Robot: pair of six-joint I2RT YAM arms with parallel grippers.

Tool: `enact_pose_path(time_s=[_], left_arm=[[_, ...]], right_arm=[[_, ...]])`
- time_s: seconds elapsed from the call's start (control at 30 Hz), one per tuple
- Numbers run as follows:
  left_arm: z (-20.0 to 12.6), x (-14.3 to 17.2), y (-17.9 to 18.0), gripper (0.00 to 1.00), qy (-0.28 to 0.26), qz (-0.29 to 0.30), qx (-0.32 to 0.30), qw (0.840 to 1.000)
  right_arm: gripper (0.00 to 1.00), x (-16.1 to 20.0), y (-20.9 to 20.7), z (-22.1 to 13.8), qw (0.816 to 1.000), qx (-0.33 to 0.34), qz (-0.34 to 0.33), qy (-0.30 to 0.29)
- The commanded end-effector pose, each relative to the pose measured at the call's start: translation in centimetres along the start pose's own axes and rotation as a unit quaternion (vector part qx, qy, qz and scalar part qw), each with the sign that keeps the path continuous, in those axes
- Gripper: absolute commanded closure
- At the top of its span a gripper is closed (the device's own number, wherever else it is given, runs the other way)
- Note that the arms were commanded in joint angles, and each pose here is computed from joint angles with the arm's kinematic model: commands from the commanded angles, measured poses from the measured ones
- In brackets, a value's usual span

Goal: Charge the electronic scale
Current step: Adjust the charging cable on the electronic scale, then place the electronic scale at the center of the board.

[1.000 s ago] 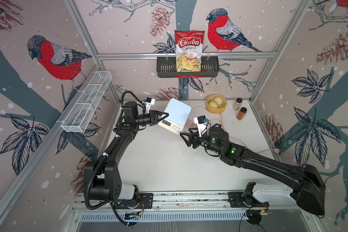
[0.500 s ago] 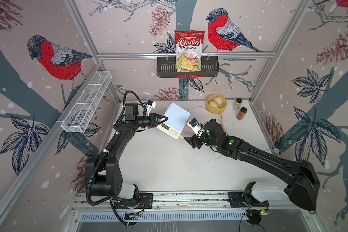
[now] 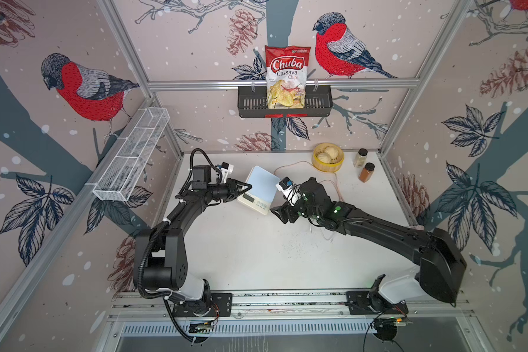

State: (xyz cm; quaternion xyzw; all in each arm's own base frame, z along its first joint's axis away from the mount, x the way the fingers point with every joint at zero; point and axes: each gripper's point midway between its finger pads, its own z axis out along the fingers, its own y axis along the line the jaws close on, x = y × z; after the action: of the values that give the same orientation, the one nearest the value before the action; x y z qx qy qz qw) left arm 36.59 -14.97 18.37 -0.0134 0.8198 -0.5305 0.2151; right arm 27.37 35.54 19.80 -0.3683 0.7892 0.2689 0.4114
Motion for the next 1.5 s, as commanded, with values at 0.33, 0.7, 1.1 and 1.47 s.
enact_pose_path(time_s=[0.33,0.7,1.1,1.47], left_arm=[[1.6,-1.6,6.1,1.00,-0.049,-0.058,0.004,0.997],[-0.1,-4.4,4.8,1.00,-0.081,-0.078,0.070,0.991],[0.5,-3.4,11.2,1.00,-0.057,-0.100,-0.042,0.993],[0.1,-0.5,16.4,0.63,-0.018,-0.126,-0.165,0.978]], right_arm=[[0.14,7.3,-1.2,3.8,0.968,0.016,0.223,0.111],[0.00,13.0,-1.2,6.2,0.942,0.043,0.263,0.203],[0.00,10.1,5.0,4.8,0.965,-0.056,0.161,0.200],[0.00,-0.2,-0.7,-2.3,0.979,0.016,0.201,-0.007]])
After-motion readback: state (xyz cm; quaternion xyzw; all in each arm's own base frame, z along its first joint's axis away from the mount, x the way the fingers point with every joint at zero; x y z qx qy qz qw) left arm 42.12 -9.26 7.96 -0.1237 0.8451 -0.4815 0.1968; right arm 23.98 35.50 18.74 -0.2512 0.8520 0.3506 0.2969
